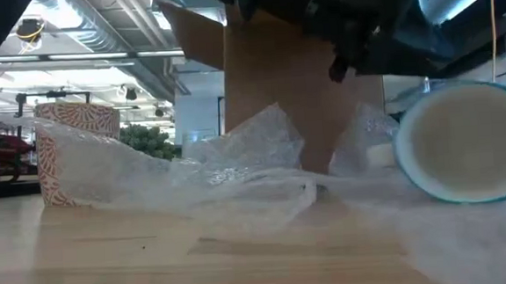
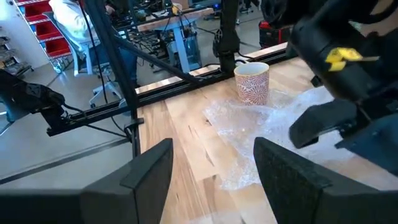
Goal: Wrap mug
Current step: Put the red mug on top of the right bubble wrap on the table
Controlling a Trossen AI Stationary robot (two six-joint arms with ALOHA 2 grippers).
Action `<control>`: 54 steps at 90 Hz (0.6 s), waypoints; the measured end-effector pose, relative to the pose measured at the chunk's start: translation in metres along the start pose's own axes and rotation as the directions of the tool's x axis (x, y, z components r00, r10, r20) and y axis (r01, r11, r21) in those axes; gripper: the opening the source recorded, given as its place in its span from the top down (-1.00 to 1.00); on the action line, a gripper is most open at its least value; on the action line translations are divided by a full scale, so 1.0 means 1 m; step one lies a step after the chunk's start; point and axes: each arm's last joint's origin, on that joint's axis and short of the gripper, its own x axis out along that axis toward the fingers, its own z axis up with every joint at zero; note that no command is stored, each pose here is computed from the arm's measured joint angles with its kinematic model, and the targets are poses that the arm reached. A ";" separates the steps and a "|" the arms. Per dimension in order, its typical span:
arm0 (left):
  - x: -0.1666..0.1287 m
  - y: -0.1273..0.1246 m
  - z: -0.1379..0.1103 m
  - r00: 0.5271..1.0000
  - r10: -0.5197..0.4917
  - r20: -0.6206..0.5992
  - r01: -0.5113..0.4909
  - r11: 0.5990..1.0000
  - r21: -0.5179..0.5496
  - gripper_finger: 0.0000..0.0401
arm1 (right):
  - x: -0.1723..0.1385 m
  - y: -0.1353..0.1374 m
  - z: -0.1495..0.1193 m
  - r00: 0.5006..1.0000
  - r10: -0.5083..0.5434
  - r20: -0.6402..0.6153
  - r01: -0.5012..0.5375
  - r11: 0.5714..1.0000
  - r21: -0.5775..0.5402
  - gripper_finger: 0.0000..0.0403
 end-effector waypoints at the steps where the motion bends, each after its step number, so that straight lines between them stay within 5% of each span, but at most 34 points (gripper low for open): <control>1: 0.000 0.000 0.000 1.000 0.000 -0.003 0.000 1.000 0.000 0.33 | 0.000 0.000 0.000 1.000 0.000 0.000 0.000 1.000 0.000 -0.05; 21: -0.020 -0.017 -0.002 0.989 -0.021 -0.147 0.029 0.998 0.053 0.33 | 0.004 0.000 0.000 0.999 0.013 -0.038 -0.013 1.000 0.006 -0.05; 38: -0.080 -0.062 0.015 0.967 -0.052 -0.250 0.091 0.985 0.144 0.33 | 0.036 -0.010 0.002 0.970 0.028 -0.241 -0.028 1.000 0.006 -0.05; 54: -0.147 -0.101 0.020 0.947 0.077 -0.313 0.012 0.962 0.273 0.33 | 0.077 -0.020 0.002 0.884 0.030 -0.466 -0.030 1.000 0.008 -0.05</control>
